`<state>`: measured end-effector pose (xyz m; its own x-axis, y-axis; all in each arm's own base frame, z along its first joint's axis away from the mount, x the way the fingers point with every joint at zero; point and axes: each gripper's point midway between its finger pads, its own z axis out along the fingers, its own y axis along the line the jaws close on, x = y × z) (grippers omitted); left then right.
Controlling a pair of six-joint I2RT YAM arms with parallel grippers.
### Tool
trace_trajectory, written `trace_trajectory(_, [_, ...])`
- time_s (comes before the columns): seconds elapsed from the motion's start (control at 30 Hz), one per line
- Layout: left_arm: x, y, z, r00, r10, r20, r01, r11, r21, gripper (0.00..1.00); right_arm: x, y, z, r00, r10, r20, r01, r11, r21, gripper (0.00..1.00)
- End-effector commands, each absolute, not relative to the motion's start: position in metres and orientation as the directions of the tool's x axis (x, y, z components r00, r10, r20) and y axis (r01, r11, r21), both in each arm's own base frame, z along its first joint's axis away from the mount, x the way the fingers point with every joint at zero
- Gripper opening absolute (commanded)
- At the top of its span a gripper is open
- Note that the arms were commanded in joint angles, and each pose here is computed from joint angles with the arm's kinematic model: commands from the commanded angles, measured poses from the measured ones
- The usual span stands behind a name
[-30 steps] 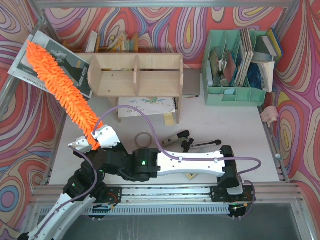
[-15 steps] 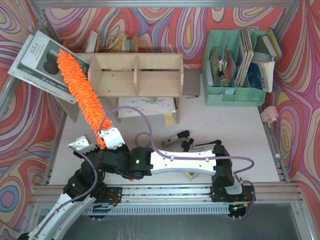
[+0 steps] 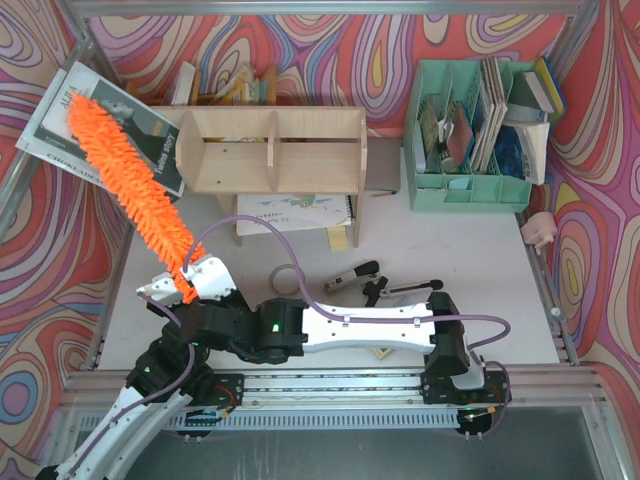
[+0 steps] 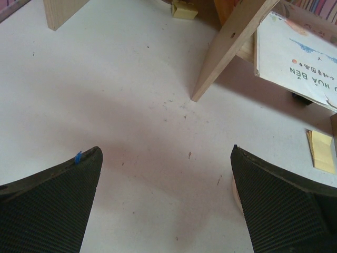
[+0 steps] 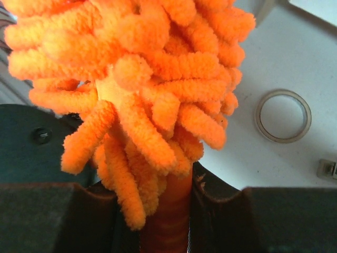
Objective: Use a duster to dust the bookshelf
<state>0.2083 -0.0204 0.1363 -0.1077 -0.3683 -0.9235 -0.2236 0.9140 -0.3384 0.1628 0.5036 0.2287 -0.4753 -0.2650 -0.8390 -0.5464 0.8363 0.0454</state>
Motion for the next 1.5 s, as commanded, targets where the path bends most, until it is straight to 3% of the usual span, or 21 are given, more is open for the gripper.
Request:
trace_trajectory(0.0, [0.208,-0.016,0.135,-0.093,-0.369,-0.925,-0.241,0.909,-0.339,0.99,0.162,0.522,0.260,-0.412,-0.204,-0.888,-0.572,0.816,0.078,0.00])
trace_trajectory(0.37, [0.209,-0.018,0.134,-0.097,-0.368,-0.925,-0.235,0.911,-0.338,0.99,0.175,0.489,0.223,-0.518,-0.186,-0.835,-0.451,0.889,0.081,0.00])
trace_trajectory(0.8, [0.209,-0.018,0.135,-0.095,-0.368,-0.925,-0.231,0.912,-0.339,0.99,0.162,0.524,0.271,-0.363,-0.187,-0.913,-0.601,0.796,0.075,0.00])
trace_trajectory(1.23, [0.209,-0.019,0.134,-0.097,-0.367,-0.925,-0.229,0.913,-0.338,0.98,0.190,0.483,0.230,-0.515,-0.152,-0.843,-0.430,0.897,0.102,0.00])
trace_trajectory(1.47, [0.210,-0.020,0.135,-0.098,-0.366,-0.925,-0.226,0.914,-0.338,0.98,0.187,0.500,0.246,-0.469,-0.167,-0.867,-0.507,0.855,0.110,0.00])
